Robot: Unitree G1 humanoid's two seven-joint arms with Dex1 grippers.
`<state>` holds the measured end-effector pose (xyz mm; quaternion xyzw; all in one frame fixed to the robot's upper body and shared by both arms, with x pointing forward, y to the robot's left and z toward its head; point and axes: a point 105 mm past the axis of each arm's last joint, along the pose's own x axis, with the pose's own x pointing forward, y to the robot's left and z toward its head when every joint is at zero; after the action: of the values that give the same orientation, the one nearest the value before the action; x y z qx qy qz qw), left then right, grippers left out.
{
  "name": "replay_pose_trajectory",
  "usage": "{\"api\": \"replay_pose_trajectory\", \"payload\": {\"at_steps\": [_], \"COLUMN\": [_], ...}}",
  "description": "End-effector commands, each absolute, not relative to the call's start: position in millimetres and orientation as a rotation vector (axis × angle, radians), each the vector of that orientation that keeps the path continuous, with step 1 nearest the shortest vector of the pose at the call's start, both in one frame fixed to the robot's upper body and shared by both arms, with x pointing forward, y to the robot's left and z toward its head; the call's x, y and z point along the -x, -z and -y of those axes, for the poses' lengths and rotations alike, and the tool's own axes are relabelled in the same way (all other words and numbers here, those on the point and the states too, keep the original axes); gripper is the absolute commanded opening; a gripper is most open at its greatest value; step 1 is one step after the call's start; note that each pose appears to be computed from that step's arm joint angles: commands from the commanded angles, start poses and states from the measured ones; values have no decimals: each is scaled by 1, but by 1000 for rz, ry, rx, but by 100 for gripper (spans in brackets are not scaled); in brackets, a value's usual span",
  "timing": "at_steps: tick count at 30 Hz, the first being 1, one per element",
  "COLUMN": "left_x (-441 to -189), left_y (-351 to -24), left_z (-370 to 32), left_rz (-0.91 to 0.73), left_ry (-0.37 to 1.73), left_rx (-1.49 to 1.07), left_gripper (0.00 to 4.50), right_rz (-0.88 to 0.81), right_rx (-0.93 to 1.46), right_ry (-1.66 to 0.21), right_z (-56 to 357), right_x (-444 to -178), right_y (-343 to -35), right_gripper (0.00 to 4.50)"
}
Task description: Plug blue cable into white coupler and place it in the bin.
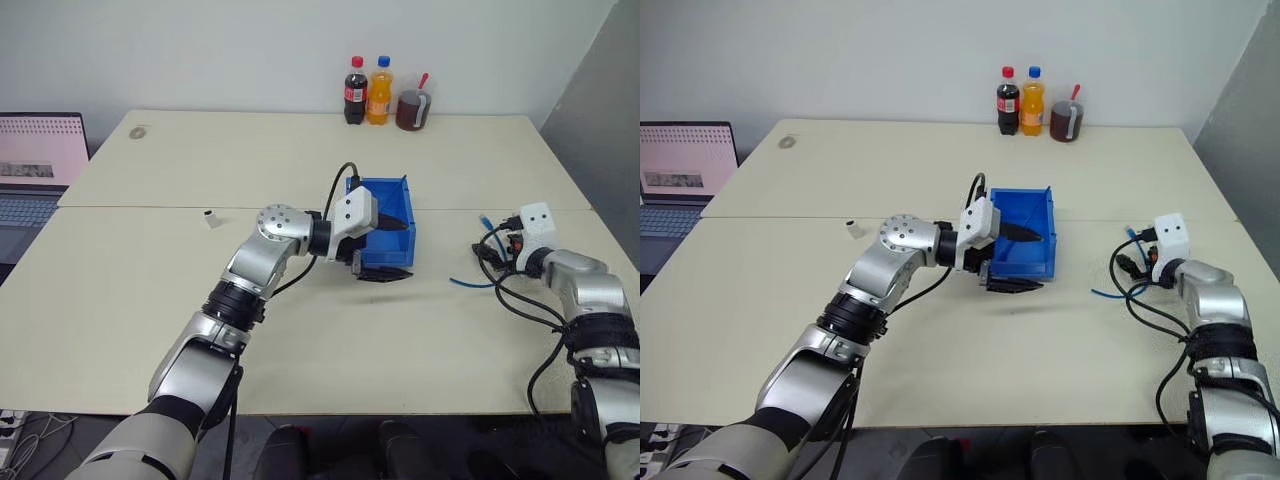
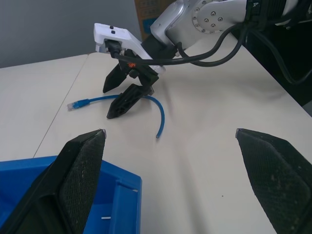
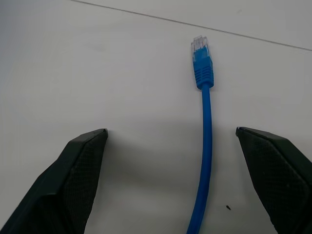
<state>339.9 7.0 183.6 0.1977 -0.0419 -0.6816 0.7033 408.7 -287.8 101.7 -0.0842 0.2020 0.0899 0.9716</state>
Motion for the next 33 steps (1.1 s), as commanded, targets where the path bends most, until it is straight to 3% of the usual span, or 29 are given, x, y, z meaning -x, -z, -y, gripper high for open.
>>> {"api": "replay_pose_trajectory", "payload": {"at_steps": [1, 5, 20, 23, 28, 33], "left_x": [-339, -338, -334, -330, -316, -307], "left_y": [-198, -201, -196, -195, -188, -179], "left_z": [-11, -15, -15, -16, -17, -36], "left_rz": [147, 160, 160, 153, 139, 94], "left_ry": [1487, 1471, 1492, 1515, 1579, 1624], "left_rx": [-440, -418, -421, -421, -438, -444], "left_gripper": [450, 450, 450, 450, 450, 450], "right_rz": [-390, -390, -414, -415, -426, -439], "right_rx": [190, 154, 164, 160, 174, 239], "right_ry": [-131, -152, -236, -238, -291, -525], "right_z": [303, 302, 291, 292, 287, 258], "right_x": [-412, -414, -412, -410, -402, -374], "right_y": [-107, -105, -93, -90, -88, -99], "right_gripper": [448, 448, 60, 4, 4, 4]}}
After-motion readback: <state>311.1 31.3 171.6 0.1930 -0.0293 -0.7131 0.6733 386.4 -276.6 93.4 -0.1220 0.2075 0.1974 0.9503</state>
